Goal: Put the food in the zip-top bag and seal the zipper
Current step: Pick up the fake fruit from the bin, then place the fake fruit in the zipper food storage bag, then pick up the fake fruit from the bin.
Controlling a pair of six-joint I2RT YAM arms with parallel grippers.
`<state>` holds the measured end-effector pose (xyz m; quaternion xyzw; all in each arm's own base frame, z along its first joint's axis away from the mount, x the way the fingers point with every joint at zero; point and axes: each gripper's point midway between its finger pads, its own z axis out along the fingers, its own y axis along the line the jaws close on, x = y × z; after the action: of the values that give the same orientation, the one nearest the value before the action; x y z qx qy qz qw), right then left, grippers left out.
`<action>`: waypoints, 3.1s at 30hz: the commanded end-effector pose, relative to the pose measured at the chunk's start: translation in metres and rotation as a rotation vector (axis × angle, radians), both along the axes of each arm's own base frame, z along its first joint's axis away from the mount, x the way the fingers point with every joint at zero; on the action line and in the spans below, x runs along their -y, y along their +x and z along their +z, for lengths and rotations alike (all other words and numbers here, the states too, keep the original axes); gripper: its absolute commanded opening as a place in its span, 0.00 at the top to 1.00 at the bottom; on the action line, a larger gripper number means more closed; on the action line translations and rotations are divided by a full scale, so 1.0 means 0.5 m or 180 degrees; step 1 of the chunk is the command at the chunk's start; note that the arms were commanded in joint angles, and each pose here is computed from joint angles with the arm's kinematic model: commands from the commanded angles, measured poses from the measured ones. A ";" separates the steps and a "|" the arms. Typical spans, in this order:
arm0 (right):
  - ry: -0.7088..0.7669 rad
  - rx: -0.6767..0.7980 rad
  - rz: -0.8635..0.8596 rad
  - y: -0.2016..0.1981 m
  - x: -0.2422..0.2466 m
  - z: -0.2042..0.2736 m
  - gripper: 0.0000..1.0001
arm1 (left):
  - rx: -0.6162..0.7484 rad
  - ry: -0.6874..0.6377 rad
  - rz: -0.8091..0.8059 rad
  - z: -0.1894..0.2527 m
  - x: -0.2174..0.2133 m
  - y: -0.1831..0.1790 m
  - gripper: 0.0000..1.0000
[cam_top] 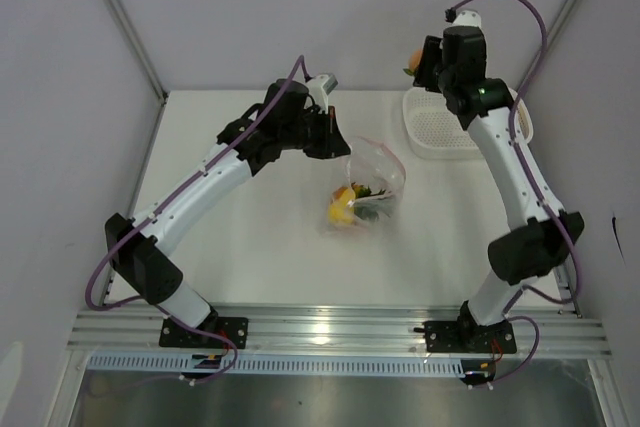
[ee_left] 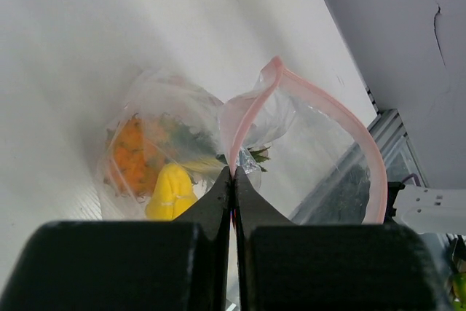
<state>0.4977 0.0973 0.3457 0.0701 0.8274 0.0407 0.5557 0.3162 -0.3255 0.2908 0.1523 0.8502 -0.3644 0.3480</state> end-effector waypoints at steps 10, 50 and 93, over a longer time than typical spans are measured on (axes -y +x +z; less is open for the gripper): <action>0.0794 -0.0575 0.1612 -0.376 -0.188 0.040 1.00 | 0.0201 -0.0072 -0.0167 0.071 0.000 -0.005 0.99; 0.0632 -0.0445 0.0434 -0.351 -0.031 0.038 0.01 | 0.0240 -0.0010 -0.0216 0.076 0.013 0.014 1.00; -0.0090 -0.1206 -0.1624 0.155 0.514 -0.404 0.01 | 0.0305 -0.0158 -0.0213 0.086 -0.005 0.006 0.99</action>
<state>0.5684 -0.1474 0.1314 0.2815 0.8832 -0.1057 0.3600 0.3216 -0.3301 0.3024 0.1813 0.8432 -0.3730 0.3421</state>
